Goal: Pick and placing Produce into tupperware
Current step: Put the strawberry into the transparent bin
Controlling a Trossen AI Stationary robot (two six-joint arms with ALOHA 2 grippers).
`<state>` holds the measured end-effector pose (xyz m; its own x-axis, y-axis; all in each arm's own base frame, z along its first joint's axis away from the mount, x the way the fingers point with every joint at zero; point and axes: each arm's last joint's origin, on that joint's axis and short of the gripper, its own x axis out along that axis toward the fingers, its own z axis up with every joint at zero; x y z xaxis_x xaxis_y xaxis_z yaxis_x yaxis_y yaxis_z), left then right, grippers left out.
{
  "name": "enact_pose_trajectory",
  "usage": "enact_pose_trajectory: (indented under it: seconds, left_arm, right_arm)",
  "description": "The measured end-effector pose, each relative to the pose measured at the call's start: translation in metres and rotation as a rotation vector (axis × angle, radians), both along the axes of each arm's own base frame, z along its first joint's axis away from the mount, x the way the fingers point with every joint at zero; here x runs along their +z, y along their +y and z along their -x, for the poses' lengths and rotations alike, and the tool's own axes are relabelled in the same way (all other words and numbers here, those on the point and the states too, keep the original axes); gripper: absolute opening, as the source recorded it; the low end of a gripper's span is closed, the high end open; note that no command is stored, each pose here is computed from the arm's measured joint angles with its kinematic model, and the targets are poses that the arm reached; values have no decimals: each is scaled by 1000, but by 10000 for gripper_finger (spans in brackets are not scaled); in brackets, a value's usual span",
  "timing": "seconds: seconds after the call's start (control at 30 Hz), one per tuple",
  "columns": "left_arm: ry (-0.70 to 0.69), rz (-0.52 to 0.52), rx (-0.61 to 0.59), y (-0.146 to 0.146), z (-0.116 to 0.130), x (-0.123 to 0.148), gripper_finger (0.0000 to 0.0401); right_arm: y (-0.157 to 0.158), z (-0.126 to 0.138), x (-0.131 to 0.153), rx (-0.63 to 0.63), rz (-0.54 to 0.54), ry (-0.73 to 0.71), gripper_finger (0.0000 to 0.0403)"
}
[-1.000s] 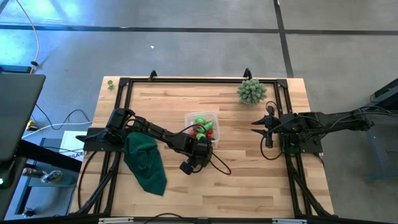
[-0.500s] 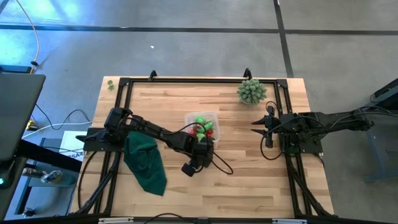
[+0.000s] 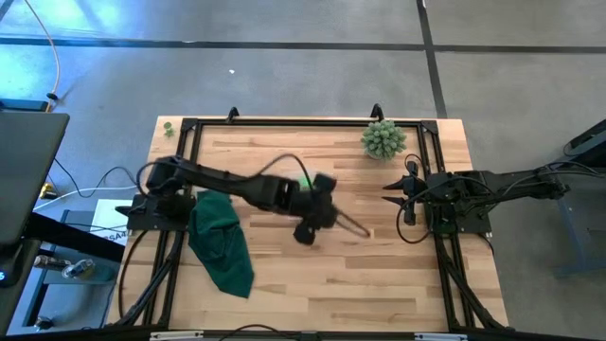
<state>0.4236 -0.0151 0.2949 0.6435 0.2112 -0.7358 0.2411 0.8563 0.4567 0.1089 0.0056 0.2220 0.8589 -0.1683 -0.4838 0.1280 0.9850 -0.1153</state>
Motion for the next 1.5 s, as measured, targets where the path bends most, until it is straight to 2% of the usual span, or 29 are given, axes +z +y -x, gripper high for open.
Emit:
enact_pose_trajectory:
  seconds: [0.17, 0.43, 0.7, 1.13, 1.5]
  left_arm:
    - [-8, -31, 89, 30, 3, 31, 147]
    - [67, 109, 220, 72, 13, 25, 147]
    - [158, 211, 241, 88, 20, -11, 147]
    - [134, 320, 217, 94, 23, -74, 147]
    - [144, 338, 216, 93, 27, -87, 147]
  right_arm:
    - [0, 0, 0, 0, 0, 0, 123]
    - [0, 0, 0, 0, 0, 0, 123]
    - [0, 0, 0, 0, 0, 0, 123]
    - [0, 0, 0, 0, 0, 0, 123]
    - [0, 0, 0, 0, 0, 0, 123]
